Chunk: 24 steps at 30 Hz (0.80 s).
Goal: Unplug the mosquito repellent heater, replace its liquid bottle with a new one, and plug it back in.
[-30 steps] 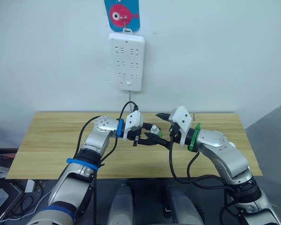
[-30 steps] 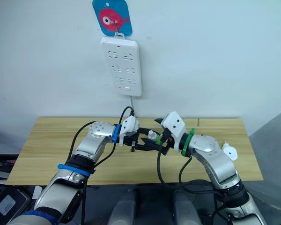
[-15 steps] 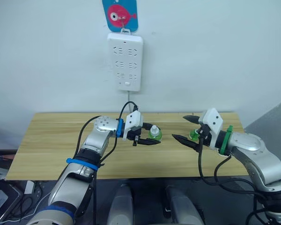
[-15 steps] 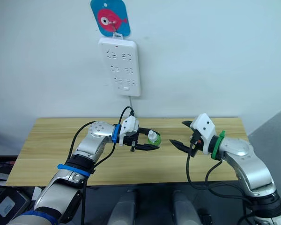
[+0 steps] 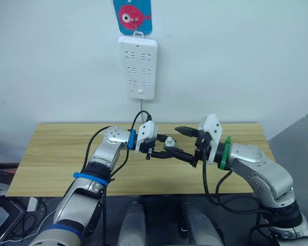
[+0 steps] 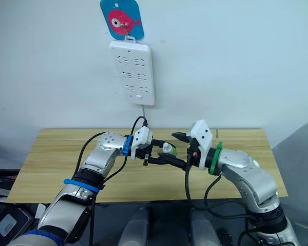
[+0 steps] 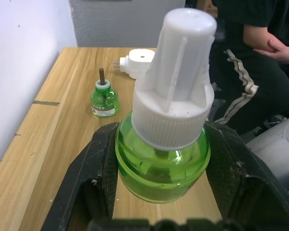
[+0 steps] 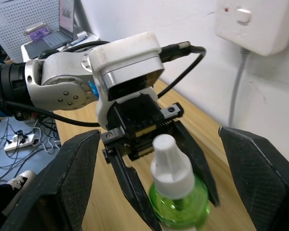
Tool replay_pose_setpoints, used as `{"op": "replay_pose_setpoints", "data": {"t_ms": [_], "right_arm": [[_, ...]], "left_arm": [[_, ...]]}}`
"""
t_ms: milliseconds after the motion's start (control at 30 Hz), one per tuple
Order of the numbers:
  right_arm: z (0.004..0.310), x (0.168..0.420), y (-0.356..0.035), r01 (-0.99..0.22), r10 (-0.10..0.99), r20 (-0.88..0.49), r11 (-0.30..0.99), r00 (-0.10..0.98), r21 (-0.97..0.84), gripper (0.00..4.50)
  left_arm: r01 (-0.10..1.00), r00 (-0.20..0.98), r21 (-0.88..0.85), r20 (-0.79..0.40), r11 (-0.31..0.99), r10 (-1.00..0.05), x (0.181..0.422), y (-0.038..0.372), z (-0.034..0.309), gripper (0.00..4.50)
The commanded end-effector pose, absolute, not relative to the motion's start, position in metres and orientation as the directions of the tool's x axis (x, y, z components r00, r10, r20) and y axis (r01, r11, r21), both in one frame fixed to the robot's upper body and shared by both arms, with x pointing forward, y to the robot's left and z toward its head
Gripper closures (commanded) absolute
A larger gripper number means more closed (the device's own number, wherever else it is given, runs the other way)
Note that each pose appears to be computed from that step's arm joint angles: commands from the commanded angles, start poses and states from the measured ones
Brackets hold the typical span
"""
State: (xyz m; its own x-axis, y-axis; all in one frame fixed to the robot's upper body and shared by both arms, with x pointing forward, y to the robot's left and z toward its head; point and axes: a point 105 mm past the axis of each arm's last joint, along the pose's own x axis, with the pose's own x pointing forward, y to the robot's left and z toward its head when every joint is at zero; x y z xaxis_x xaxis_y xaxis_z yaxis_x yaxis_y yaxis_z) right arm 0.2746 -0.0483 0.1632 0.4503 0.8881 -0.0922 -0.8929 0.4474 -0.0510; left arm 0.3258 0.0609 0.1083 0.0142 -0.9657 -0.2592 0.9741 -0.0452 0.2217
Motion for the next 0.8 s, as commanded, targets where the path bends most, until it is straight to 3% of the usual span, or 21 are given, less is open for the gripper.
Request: {"op": "replay_pose_setpoints", "data": {"t_ms": [33, 133, 433, 567, 800], "right_arm": [[0.169, 0.274, -0.045, -0.893, 0.891, -0.068, 0.443, 0.448, -0.080, 0.40], [0.167, 0.275, -0.043, -0.897, 0.895, -0.075, 0.434, 0.440, -0.082, 1.01], [0.168, 0.277, -0.042, -0.897, 0.899, -0.074, 0.418, 0.431, -0.145, 4.27], [0.179, 0.272, -0.038, -0.899, 0.913, -0.035, 0.394, 0.407, -0.192, 4.37], [0.253, 0.257, -0.035, -0.886, 0.911, 0.159, 0.408, 0.380, -0.220, 4.37]], "left_arm": [[0.962, 0.015, 0.269, -0.237, -0.051, -0.971, 0.326, 0.058, 0.119, 2.27], [0.962, 0.015, 0.267, -0.238, -0.051, -0.971, 0.325, 0.059, 0.118, 2.27], [0.963, 0.015, 0.264, -0.233, -0.048, -0.972, 0.323, 0.058, 0.115, 2.27], [0.964, 0.014, 0.262, -0.233, -0.049, -0.972, 0.323, 0.057, 0.115, 2.27], [0.970, 0.071, 0.244, -0.250, 0.008, -0.966, 0.328, 0.070, 0.108, 2.27]]}}
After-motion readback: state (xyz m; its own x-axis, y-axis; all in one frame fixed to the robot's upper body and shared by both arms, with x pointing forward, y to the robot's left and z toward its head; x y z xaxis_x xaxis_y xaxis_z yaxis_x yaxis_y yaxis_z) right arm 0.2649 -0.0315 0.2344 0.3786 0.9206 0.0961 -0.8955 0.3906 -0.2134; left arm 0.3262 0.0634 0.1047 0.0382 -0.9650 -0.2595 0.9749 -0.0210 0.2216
